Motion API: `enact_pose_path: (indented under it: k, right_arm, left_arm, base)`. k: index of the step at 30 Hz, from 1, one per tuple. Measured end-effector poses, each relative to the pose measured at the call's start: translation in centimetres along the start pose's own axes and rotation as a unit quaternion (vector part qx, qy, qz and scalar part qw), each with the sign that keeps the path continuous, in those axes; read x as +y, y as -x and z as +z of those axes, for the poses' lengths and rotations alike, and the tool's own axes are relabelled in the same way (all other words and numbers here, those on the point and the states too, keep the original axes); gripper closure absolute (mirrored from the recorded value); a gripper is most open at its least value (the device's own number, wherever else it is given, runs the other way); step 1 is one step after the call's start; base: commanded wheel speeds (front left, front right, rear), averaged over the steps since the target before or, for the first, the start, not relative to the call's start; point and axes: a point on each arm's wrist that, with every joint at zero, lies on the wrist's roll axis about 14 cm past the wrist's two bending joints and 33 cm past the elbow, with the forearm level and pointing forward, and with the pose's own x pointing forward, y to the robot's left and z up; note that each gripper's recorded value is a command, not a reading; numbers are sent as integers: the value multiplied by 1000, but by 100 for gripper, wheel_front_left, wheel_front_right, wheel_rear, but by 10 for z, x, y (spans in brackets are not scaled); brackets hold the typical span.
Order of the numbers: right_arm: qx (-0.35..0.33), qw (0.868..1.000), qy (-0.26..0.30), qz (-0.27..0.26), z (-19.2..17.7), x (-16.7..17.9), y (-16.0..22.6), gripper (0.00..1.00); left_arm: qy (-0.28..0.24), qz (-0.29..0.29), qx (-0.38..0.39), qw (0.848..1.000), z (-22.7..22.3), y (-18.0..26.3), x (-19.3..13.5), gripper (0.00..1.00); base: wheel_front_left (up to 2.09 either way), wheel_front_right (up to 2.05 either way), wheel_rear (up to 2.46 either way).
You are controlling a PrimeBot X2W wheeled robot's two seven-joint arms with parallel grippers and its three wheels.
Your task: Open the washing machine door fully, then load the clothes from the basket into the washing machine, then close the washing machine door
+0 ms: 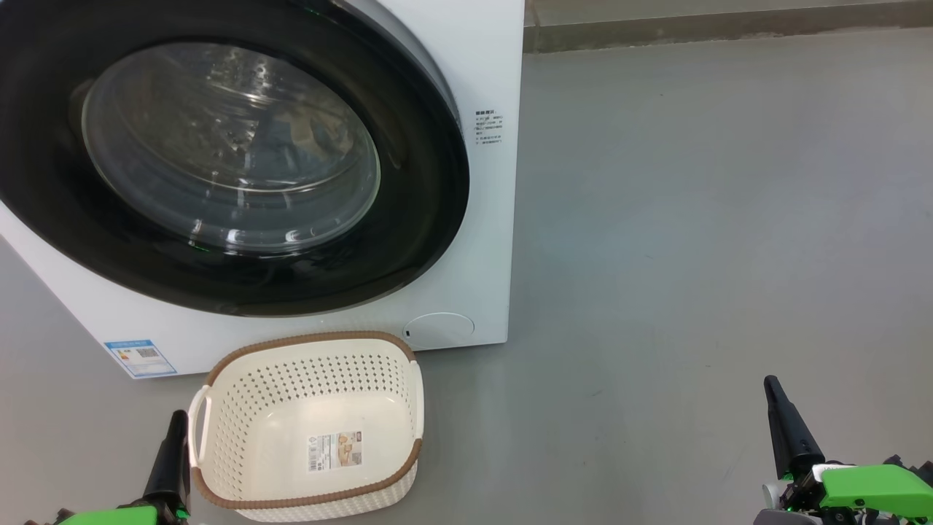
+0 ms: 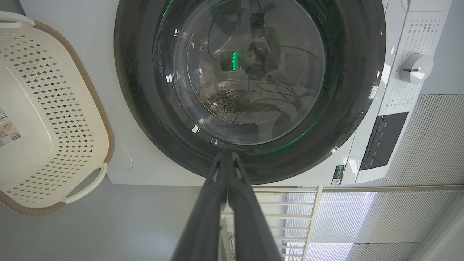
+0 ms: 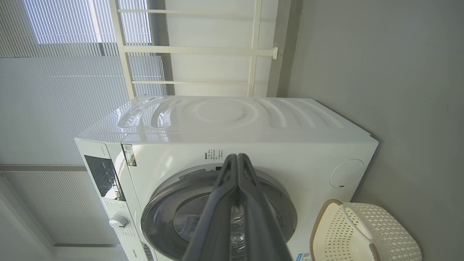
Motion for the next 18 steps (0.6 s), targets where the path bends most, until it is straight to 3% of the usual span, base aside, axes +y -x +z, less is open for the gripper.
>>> enact_pose_path:
  k: [18]
  right_arm:
    - [0,1000,0,0,0,0,0,100]
  left_arm:
    - [0,0,0,1000,0,0,0,100]
  base:
    - [0,0,0]
